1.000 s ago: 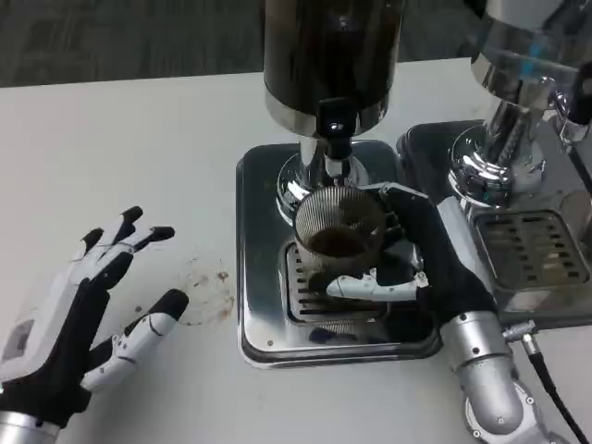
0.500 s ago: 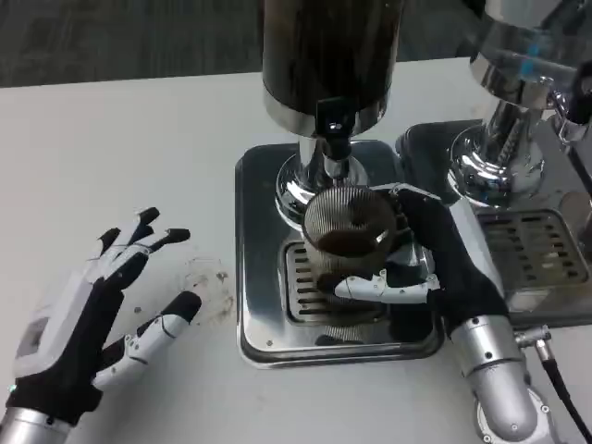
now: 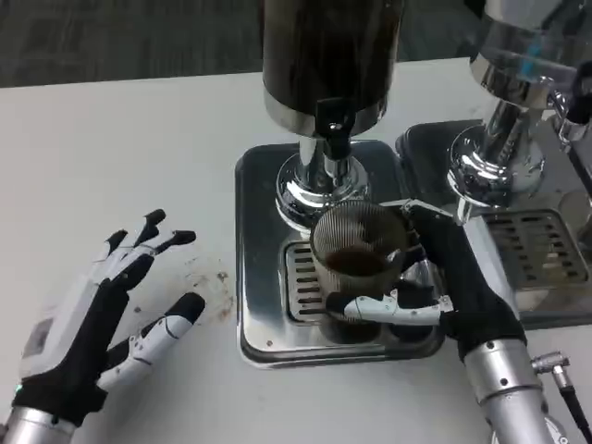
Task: Grasp the cup under the faucet to collect the drink, then remove the cup.
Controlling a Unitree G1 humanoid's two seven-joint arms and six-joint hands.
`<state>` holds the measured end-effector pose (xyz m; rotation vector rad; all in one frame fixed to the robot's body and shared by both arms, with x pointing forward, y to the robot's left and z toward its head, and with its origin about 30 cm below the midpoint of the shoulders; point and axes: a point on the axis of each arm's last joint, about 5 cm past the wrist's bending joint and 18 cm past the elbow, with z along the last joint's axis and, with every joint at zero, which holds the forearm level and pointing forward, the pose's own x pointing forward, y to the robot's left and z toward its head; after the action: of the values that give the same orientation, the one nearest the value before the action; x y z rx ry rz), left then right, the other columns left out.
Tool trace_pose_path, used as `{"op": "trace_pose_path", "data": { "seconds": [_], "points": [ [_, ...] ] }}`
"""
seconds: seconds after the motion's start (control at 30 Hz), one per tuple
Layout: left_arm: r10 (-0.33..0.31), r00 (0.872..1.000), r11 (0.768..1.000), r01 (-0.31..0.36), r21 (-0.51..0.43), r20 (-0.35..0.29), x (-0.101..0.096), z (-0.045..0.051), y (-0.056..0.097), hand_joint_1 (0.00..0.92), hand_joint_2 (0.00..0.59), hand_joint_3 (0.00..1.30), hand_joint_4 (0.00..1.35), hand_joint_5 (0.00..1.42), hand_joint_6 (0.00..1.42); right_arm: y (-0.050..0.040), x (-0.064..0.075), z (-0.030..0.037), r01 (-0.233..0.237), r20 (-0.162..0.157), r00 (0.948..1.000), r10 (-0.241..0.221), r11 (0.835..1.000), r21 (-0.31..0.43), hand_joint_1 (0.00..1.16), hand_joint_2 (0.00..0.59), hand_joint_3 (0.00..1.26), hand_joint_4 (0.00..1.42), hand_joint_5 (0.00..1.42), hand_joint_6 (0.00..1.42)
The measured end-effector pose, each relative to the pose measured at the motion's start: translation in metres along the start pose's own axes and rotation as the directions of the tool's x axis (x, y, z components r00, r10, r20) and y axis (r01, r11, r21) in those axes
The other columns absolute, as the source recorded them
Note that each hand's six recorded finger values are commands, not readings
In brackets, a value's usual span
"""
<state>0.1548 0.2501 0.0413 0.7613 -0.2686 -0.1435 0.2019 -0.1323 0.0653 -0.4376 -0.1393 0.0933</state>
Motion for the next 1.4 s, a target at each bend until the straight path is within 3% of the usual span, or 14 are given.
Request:
{"op": "trace_pose_path", "data": {
  "seconds": [0.47, 0.67, 1.0, 1.13, 1.4],
  "points": [
    [-0.036, 0.999, 0.999, 0.037, -0.021, 0.028, 0.01, -0.002, -0.001, 0.0, 0.196, 0.26, 0.0, 0.09, 0.0, -0.0063, -0.011, 0.0049, -0.003, 0.009, 1.0, 0.003, 1.0, -0.003, 1.03, 0.05, 0.75, 0.78, 0.76, 0.72],
    [-0.06, 0.998, 0.998, 0.061, -0.028, 0.034, 0.011, -0.0023, -0.003, 0.0, 0.196, 0.25, 0.0, 0.08, 0.0, -0.009, -0.014, 0.0044, -0.034, -0.008, 0.9994, 0.034, 0.999, 0.001, 1.03, 0.05, 0.75, 0.78, 0.77, 0.72],
    [-0.071, 0.996, 0.997, 0.073, -0.03, 0.045, 0.011, -0.0017, -0.004, 0.0, 0.196, 0.24, 0.0, 0.07, 0.0, -0.013, -0.022, 0.0092, -0.059, 0.012, 0.9982, 0.059, 0.998, 0.005, 1.03, 0.05, 0.75, 0.8, 0.77, 0.72],
    [-0.079, 0.995, 0.997, 0.079, -0.008, 0.058, 0.011, -0.0019, 0.001, 0.0, 0.196, 0.16, 0.0, 0.02, 0.0, -0.0155, -0.031, 0.0093, -0.071, 0.005, 0.9974, 0.071, 0.997, 0.006, 1.02, 0.045, 0.75, 0.8, 0.77, 0.74],
    [-0.121, 0.986, 0.99, 0.112, 0.08, 0.117, 0.003, 0.0048, 0.014, 0.0, 0.193, 0.0, 0.0, 0.0, 0.0, -0.0224, -0.042, 0.0171, -0.105, 0.041, 0.9936, 0.105, 0.994, -0.017, 1.02, 0.041, 0.76, 0.8, 0.78, 0.74]
  ]
}}
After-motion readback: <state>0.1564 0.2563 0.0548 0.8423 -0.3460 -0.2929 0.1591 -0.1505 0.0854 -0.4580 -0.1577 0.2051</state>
